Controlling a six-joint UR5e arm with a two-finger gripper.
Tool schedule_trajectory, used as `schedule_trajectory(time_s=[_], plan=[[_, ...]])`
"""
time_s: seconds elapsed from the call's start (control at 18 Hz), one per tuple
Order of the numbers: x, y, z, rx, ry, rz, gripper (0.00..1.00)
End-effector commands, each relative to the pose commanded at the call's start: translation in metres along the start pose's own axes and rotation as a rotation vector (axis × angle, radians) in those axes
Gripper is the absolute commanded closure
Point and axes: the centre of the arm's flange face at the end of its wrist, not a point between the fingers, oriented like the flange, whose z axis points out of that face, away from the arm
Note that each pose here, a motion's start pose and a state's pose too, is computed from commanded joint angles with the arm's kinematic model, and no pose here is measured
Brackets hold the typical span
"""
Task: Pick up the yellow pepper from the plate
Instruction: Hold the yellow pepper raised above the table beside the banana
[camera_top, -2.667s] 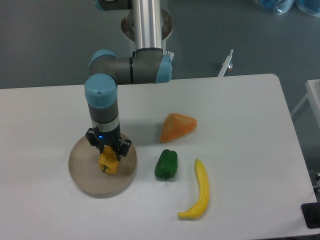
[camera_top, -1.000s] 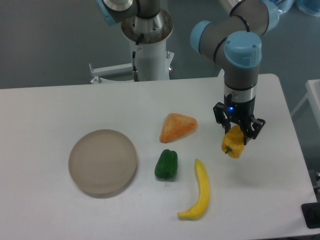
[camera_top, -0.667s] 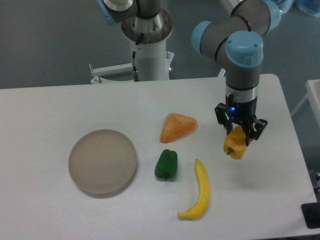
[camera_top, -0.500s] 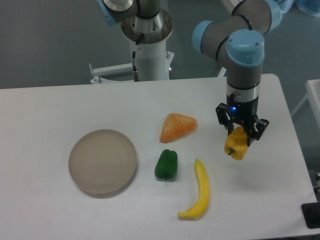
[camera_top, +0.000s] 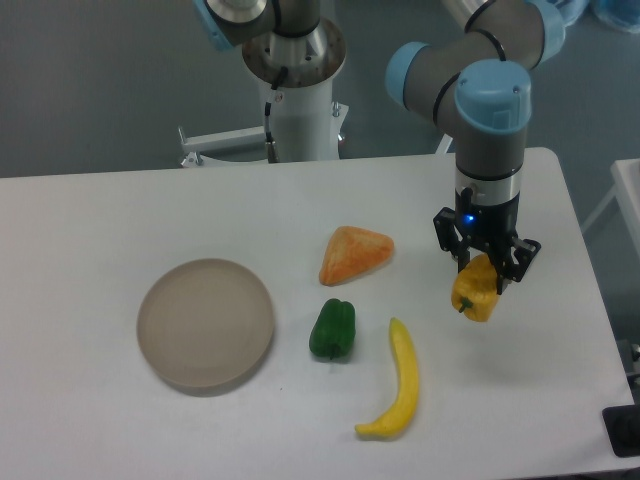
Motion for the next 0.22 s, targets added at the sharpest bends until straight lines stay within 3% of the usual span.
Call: schedule_trajectory(time_s=[0.22], plan=[[-0.0005,0.0000,0.0015,-0.002,0.001,0.000,0.53]])
